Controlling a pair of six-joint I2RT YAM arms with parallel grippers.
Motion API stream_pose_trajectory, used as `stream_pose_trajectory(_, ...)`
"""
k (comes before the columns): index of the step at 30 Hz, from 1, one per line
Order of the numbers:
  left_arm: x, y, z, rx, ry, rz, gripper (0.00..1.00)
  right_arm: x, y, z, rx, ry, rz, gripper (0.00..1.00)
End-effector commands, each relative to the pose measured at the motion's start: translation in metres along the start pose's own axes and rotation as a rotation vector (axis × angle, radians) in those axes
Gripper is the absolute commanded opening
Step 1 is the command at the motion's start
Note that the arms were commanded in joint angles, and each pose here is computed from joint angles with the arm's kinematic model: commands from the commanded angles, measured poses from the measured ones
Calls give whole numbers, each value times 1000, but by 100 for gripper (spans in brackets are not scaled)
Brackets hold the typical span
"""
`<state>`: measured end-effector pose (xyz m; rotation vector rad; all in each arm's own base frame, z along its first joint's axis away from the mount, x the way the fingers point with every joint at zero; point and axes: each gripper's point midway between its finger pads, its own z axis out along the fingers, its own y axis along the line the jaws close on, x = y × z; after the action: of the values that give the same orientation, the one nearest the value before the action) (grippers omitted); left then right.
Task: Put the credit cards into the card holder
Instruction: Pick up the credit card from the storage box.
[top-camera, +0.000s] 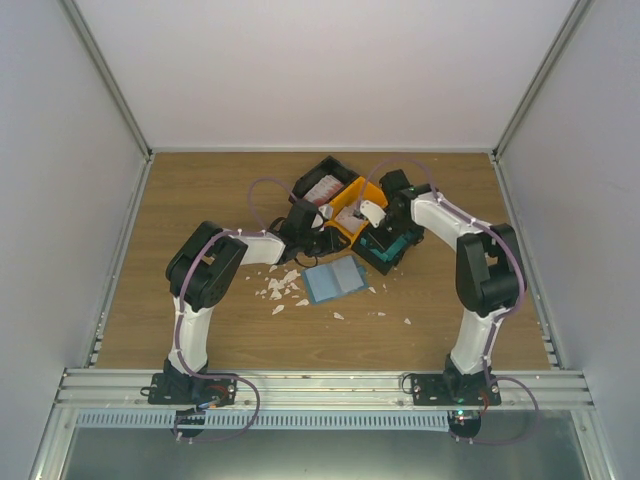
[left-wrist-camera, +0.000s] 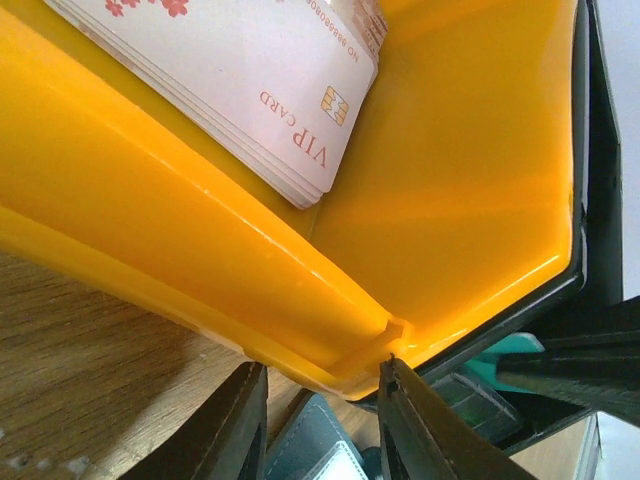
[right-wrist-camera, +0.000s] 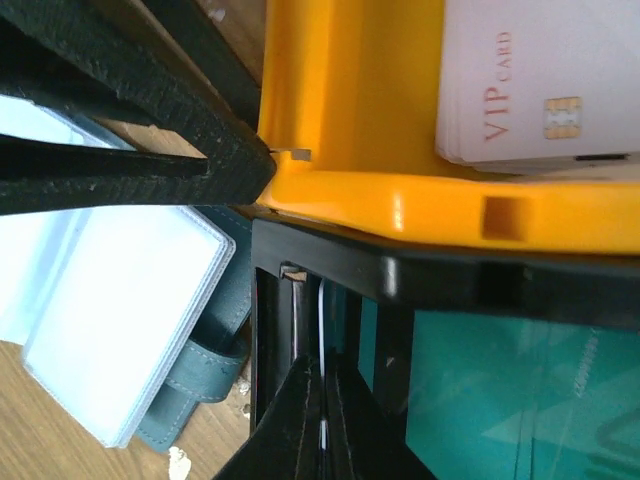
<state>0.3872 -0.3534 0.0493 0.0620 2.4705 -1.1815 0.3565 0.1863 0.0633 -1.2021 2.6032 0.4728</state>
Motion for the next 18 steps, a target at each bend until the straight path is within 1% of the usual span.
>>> stream_pose_trajectory(1,-18,-15,-6,22,-65,56,34,-10,6,-18,18,-48,-11,1)
stream_pose_trajectory(7,-18,-19,-12,25,-75,62,35,-17,0,-35,89,-78,-3,1)
stream_pose_trajectory(11,-20,-25,-25,25,-99,79,37,-24,-8,-59,177,-103,-4,1)
stream_pose_trajectory(14,-22,-33,-43,37,-155,102,38,-32,-6,-89,231,-181,-14,1)
stream_pose_trajectory(18,-26,-48,-72,55,-227,133,41,-46,5,-121,235,-297,4,0)
